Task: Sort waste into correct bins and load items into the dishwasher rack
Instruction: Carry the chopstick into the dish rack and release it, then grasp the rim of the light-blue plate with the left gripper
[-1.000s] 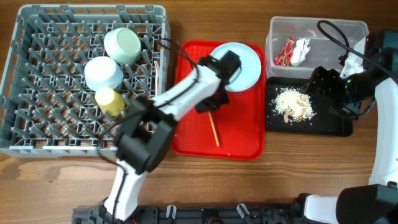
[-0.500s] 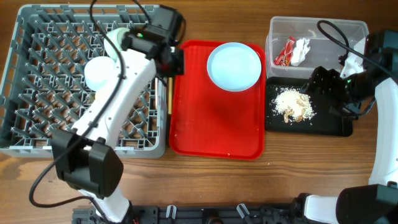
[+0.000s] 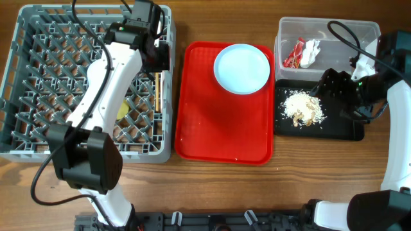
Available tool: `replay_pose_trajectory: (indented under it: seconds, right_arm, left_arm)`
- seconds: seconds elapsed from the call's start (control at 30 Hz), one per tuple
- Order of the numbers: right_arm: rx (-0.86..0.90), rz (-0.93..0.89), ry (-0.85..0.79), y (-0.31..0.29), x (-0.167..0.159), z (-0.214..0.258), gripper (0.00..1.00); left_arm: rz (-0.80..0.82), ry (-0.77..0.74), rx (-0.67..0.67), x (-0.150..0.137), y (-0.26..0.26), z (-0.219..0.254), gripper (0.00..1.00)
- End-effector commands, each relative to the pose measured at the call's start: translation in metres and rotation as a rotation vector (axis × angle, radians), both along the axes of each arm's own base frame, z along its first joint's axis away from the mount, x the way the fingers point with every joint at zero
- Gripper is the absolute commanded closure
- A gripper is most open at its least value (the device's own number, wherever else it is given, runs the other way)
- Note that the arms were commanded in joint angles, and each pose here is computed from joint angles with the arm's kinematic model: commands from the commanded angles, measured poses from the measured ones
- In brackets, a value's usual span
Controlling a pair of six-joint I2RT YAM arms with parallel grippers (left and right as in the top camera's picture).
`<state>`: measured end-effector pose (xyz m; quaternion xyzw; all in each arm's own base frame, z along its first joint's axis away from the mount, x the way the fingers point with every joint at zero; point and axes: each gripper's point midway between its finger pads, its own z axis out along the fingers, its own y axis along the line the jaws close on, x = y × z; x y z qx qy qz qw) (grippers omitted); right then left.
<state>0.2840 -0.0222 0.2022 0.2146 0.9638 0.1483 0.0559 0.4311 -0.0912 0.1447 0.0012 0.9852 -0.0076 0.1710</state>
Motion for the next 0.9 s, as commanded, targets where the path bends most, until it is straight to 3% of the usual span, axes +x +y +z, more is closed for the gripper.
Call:
replay_pose_trajectory:
  seconds: [0.0, 0.33, 0.47, 0.6, 0.87]
  right_arm:
    - [-0.026, 0.01, -0.028, -0.003, 0.0, 0.008, 0.0]
    - [-0.025, 0.01, -0.026, -0.003, 0.0, 0.008, 0.0]
    - [-0.026, 0.01, -0.028, -0.003, 0.0, 0.008, 0.0]
    - [-0.026, 0.01, -0.029, -0.003, 0.0, 0.008, 0.0]
    - [-0.025, 0.01, -0.025, -0.003, -0.001, 0.008, 0.0]
  left_arm:
    - [-0.011, 0.021, 0.021, 0.003, 0.002, -0.012, 0.49]
    - [0.016, 0.036, 0.012, -0.002, 0.002, -0.012, 0.48]
    - [-0.038, 0.01, -0.082, -0.008, -0.025, 0.005, 0.44]
    - [-0.176, -0.099, -0.21, -0.006, -0.082, 0.036, 0.22]
    - [-0.614, -0.283, -0.155, -0.003, -0.185, 0.034, 0.11]
